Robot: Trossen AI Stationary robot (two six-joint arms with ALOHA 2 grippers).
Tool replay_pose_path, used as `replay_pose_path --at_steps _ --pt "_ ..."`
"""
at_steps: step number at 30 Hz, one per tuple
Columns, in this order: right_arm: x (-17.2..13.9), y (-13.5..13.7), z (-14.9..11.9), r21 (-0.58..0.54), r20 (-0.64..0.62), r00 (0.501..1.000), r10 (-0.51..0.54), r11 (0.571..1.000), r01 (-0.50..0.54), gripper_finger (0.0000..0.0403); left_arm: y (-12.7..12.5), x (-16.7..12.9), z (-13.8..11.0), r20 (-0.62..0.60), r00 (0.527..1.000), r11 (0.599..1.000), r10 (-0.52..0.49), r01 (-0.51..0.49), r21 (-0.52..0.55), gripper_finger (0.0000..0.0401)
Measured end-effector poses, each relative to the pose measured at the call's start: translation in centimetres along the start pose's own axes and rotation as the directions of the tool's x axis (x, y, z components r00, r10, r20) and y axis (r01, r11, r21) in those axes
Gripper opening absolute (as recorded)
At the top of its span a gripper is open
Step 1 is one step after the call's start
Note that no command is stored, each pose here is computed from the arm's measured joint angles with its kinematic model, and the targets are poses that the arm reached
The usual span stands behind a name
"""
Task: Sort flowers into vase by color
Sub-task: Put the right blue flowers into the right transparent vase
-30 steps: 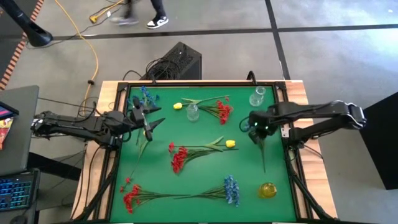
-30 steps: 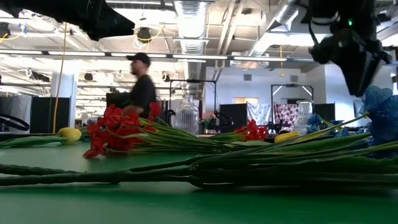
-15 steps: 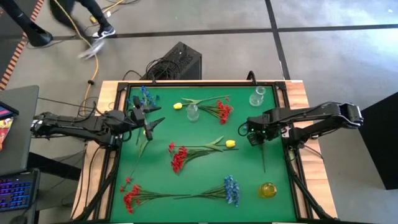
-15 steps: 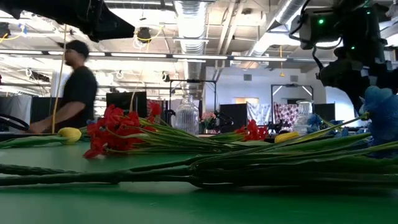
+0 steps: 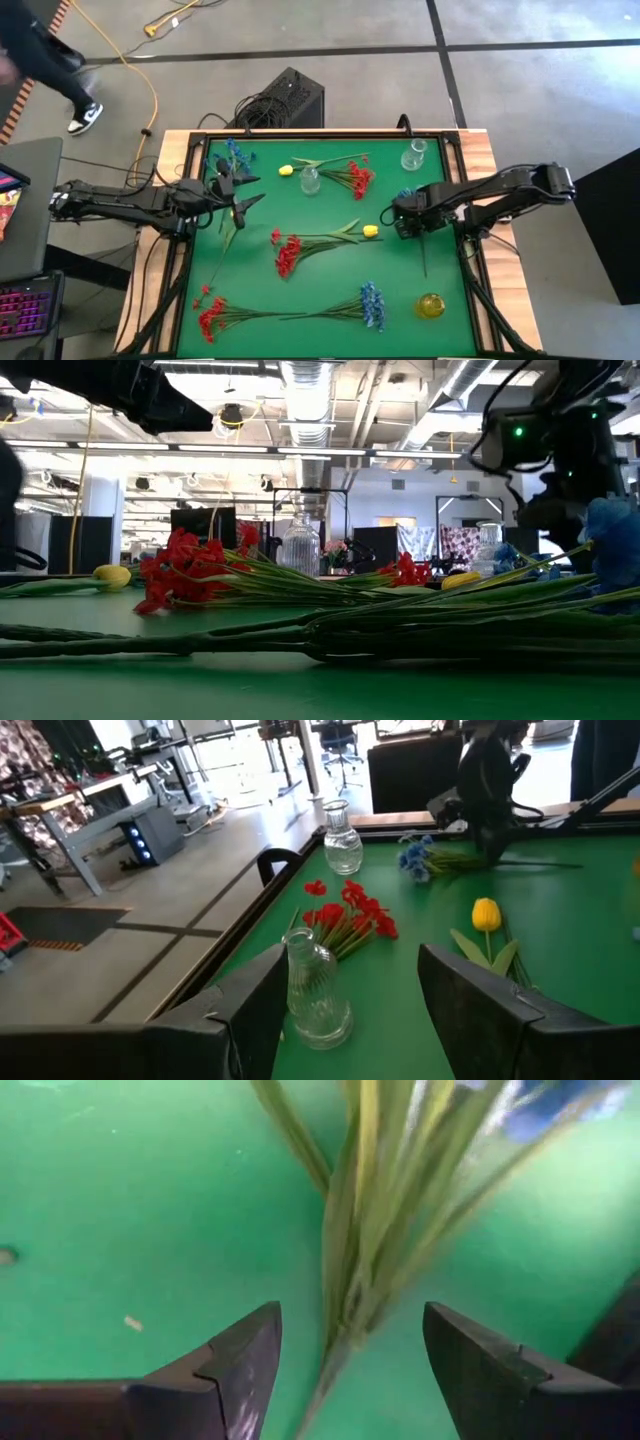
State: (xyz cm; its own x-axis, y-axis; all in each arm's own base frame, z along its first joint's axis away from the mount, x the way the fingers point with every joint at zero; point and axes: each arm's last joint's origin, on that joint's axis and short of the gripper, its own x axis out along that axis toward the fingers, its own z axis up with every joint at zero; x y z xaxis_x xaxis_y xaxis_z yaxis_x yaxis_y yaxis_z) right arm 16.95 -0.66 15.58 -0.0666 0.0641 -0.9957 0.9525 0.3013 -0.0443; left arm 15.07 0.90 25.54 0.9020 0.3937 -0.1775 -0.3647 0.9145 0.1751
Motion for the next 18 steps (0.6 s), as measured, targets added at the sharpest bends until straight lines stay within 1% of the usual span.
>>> replay_pose_path --at_steps 3,7,10,13,15,18 --pt "1.0 0.2 0.1 -0.007 -0.034 0.999 -0.008 1.000 0.008 0.0272 0.0 0.0 0.0 0.001 1.000 1.000 0.000 0.000 -0.003 0.0214" --pt "1.7 0.7 0.4 -0.033 -0.045 0.999 -0.020 0.999 0.019 0.0271 0.0 0.0 0.0 0.002 1.000 1.000 0.000 0.000 -0.010 0.0214" --pt "1.9 0.9 0.6 -0.045 -0.047 0.999 -0.014 0.999 0.012 0.0258 0.0 0.0 0.0 0.002 1.000 1.000 0.001 -0.001 -0.013 0.0214" --pt "1.6 0.9 1.0 -0.042 -0.047 0.999 -0.006 0.999 0.004 0.0224 0.0 0.0 0.1 0.006 1.000 1.000 0.002 -0.002 -0.015 0.0214" --pt "1.3 0.9 1.2 -0.058 -0.040 0.999 0.001 0.998 -0.004 0.0187 0.0 0.0 0.1 0.005 1.000 1.000 0.005 -0.005 -0.021 0.0214" --pt "0.4 1.1 1.9 -0.078 0.012 0.999 0.037 0.996 -0.036 0.0120 0.0 0.0 0.0 0.004 1.000 0.999 0.007 -0.007 -0.036 0.0214"
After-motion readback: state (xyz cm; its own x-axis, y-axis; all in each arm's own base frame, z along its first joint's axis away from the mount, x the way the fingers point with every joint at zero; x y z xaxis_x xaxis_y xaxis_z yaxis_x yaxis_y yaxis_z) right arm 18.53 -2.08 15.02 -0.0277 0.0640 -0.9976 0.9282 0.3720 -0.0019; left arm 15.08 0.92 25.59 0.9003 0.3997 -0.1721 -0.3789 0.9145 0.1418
